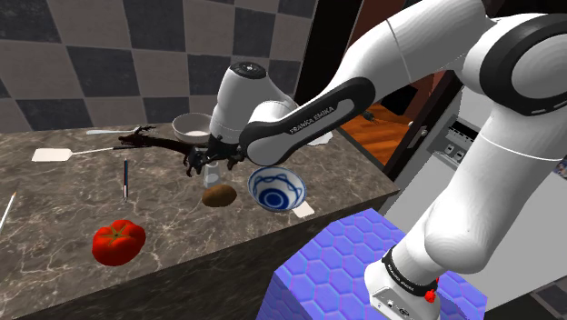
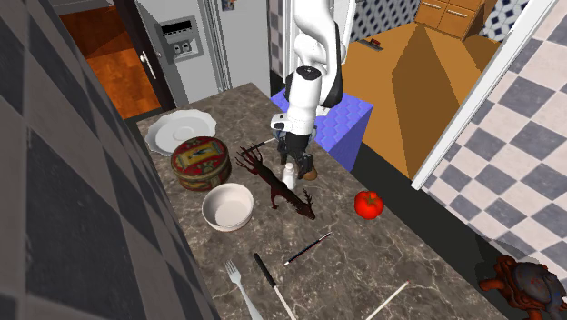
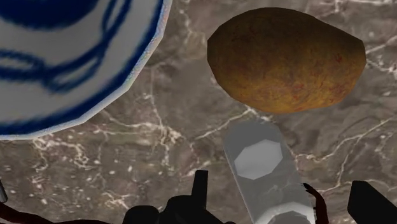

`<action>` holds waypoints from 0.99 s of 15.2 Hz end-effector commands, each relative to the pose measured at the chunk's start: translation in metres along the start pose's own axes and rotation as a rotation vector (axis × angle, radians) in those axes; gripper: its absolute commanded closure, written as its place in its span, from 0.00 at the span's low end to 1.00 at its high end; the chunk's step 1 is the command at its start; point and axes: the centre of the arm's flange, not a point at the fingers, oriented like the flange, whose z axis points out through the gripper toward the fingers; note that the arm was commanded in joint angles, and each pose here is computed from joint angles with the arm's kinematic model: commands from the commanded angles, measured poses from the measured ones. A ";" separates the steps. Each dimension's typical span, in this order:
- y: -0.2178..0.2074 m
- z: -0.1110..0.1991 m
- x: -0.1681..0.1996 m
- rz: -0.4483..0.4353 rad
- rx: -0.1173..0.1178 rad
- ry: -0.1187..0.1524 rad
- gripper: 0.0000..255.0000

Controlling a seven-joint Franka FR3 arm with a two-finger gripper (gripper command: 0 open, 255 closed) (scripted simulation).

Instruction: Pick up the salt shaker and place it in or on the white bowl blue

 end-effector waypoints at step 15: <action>-0.001 -0.004 0.001 0.000 0.000 0.000 1.00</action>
